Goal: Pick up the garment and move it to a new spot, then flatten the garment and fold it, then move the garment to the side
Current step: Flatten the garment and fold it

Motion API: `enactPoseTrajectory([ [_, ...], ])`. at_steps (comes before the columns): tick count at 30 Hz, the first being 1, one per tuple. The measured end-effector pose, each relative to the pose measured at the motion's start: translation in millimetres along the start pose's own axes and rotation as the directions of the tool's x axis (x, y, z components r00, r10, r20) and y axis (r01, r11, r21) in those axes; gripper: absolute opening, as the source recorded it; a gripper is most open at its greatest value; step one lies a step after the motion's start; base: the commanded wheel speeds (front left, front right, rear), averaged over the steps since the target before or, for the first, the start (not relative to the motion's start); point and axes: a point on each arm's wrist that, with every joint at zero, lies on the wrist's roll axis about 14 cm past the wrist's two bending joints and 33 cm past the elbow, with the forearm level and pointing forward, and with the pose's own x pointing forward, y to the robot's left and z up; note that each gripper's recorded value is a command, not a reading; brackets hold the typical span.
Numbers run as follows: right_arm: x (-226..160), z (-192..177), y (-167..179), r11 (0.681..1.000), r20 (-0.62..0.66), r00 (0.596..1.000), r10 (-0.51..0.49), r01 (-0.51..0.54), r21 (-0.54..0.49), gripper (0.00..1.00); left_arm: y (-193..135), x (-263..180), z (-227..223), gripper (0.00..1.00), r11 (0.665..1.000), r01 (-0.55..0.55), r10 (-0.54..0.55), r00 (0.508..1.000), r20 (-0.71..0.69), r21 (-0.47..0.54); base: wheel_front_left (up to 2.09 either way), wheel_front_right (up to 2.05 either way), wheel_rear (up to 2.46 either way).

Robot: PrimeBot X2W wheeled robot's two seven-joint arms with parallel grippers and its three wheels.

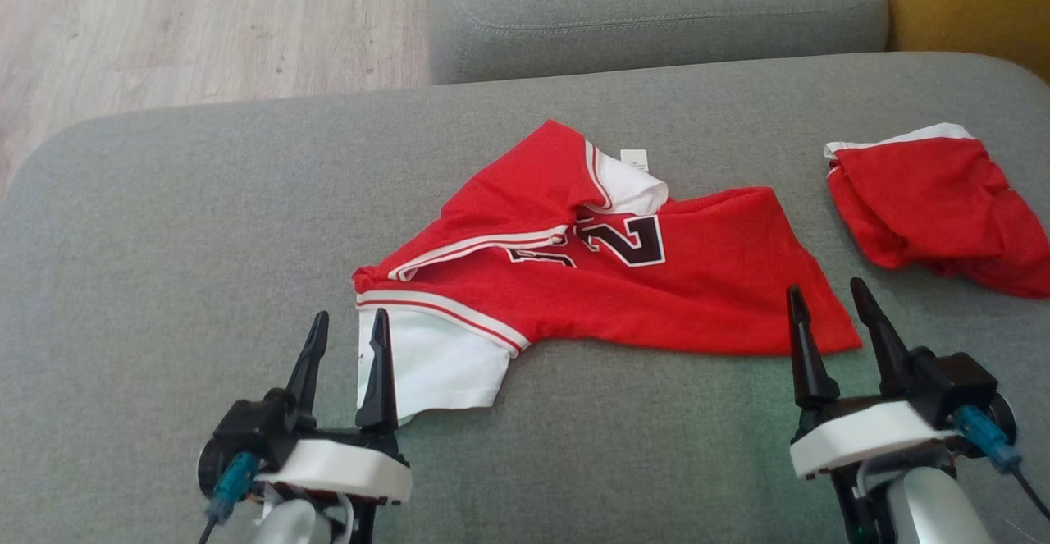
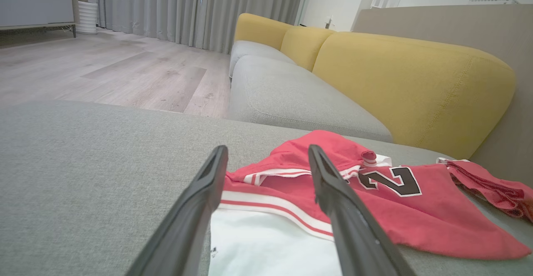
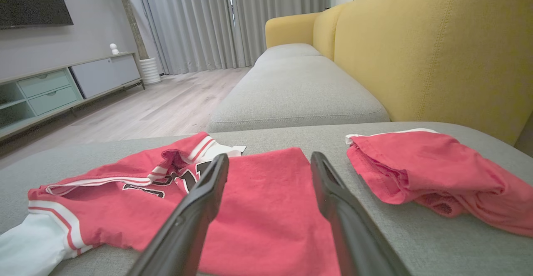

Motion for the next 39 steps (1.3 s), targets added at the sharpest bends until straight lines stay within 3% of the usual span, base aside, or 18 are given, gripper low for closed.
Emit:
enactPoseTrajectory([
  [4, 0.5, -2.3, -0.2, 1.0, -0.004, 1.0, -0.001, 0.001, 0.006, 1.0, 1.8, -0.1, -4.6, 1.0, 1.0, -0.005, 0.005, 1.0, -0.014, 0.0, 0.0, 0.0, 0.0],
  [7, 1.0, -5.8, 0.1, 1.0, -0.014, 1.0, 0.0, 0.0, 0.007, 1.0, 11.0, -3.4, -27.1, 1.0, 0.999, -0.04, 0.042, 0.994, -0.103, 0.018, 0.0, 0.0, 0.0],
  [14, 2.0, -15.7, -4.9, 1.0, -0.039, 0.999, -0.015, 0.016, 0.02, 1.0, 31.8, -17.2, -89.5, 1.0, 0.992, -0.109, 0.122, 0.918, -0.377, 0.056, 0.0, 0.0, 0.0],
  [21, 4.8, -19.0, -12.4, 0.999, -0.044, 0.998, -0.037, 0.038, 0.025, 1.0, 39.2, -10.2, -107.6, 1.0, 0.987, -0.13, 0.158, 0.868, -0.47, 0.09, 0.0, 0.0, 0.0],
  [25, 4.3, -20.5, -14.6, 0.999, -0.048, 0.998, -0.044, 0.045, 0.027, 1.0, 31.3, -8.3, -113.4, 1.0, 0.992, -0.094, 0.123, 0.852, -0.51, 0.082, 0.0, 0.0, 0.0],
  [26, 3.9, -21.2, -15.4, 0.998, -0.05, 0.998, -0.046, 0.048, 0.027, 1.0, 29.7, -8.0, -114.0, 0.36, 0.993, -0.089, 0.115, 0.849, -0.515, 0.074, 0.0, 0.0, 0.0],
  [27, 3.5, -21.7, -16.3, 0.998, -0.052, 0.997, -0.049, 0.05, 0.028, 1.0, 28.7, -7.7, -113.6, 0.0, 0.994, -0.083, 0.106, 0.85, -0.516, 0.067, 0.0, 0.0, 0.0],
  [33, 2.0, -25.7, -21.1, 0.997, -0.065, 0.996, -0.064, 0.066, 0.03, 1.0, 24.9, -3.5, -102.2, 0.0, 0.996, -0.078, 0.093, 0.882, -0.462, 0.051, 0.0, 0.0, 0.0],
  [35, 1.3, -28.6, -22.7, 0.997, -0.074, 0.995, -0.069, 0.072, 0.03, 1.0, 23.9, 2.9, -87.2, 0.0, 0.996, -0.08, 0.09, 0.919, -0.384, 0.043, 0.0, 0.0, 0.0],
  [36, 0.7, -30.5, -24.8, 0.996, -0.082, 0.994, -0.076, 0.079, 0.03, 1.0, 20.9, 12.4, -63.5, 0.0, 0.997, -0.071, 0.078, 0.96, -0.268, 0.033, 0.0, 0.0, 0.0],
  [39, 0.3, -34.1, -27.1, 0.996, -0.095, 0.992, -0.083, 0.086, 0.031, 1.0, 22.6, 18.0, -44.1, 0.0, 0.997, -0.081, 0.083, 0.981, -0.178, 0.016, 0.0, 0.0, 0.0],
])
